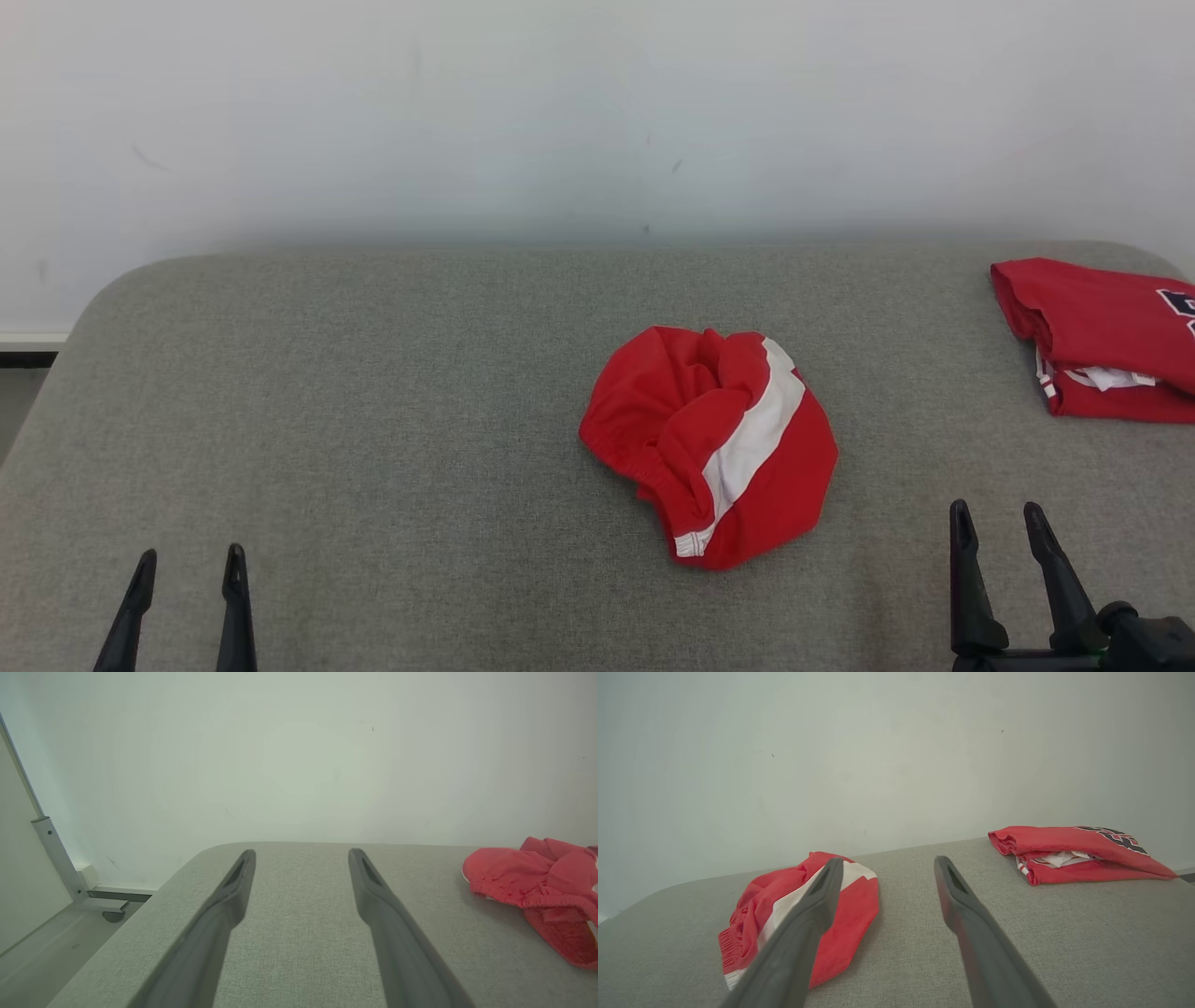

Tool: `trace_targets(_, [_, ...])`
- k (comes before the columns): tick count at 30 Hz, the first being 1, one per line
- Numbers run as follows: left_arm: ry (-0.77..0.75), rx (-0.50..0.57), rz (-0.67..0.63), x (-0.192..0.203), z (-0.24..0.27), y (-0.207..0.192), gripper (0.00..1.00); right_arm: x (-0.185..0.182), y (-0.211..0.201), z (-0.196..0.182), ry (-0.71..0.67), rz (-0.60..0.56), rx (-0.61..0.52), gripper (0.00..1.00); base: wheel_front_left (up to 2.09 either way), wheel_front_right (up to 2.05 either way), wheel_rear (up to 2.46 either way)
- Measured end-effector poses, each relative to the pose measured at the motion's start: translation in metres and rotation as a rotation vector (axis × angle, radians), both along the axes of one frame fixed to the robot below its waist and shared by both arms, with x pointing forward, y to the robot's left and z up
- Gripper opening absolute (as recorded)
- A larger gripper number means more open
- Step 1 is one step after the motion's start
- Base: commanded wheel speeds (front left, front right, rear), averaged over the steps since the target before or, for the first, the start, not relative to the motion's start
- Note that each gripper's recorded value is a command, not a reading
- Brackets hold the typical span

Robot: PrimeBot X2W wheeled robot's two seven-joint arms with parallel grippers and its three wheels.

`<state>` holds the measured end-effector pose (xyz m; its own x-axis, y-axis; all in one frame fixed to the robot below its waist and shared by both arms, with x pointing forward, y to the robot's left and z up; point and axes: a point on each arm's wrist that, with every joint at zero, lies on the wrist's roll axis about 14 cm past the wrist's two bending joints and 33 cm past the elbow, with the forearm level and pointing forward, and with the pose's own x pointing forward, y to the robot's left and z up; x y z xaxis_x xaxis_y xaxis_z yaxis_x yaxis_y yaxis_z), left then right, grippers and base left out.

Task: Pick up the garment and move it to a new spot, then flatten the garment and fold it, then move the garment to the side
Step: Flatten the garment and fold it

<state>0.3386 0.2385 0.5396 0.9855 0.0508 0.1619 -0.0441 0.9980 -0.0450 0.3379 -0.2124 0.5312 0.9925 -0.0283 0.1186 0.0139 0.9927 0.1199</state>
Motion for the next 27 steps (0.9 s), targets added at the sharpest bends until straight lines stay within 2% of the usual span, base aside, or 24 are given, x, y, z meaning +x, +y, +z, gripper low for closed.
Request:
trace_targets(3, [0.014, 0.031, -0.022, -0.0010, -0.0038, -0.0027, 1.00, -0.0007, -0.0003, -0.0001, 0.002, -0.001, 0.000, 1.00, 0.00, 0.00, 0.00])
trace_targets(27, [0.023, 0.012, -0.036, -0.0025, -0.0090, -0.0068, 1.00, -0.0020, 0.0007, 0.0013, 0.007, 0.001, -0.006, 1.00, 0.00, 0.00, 0.00])
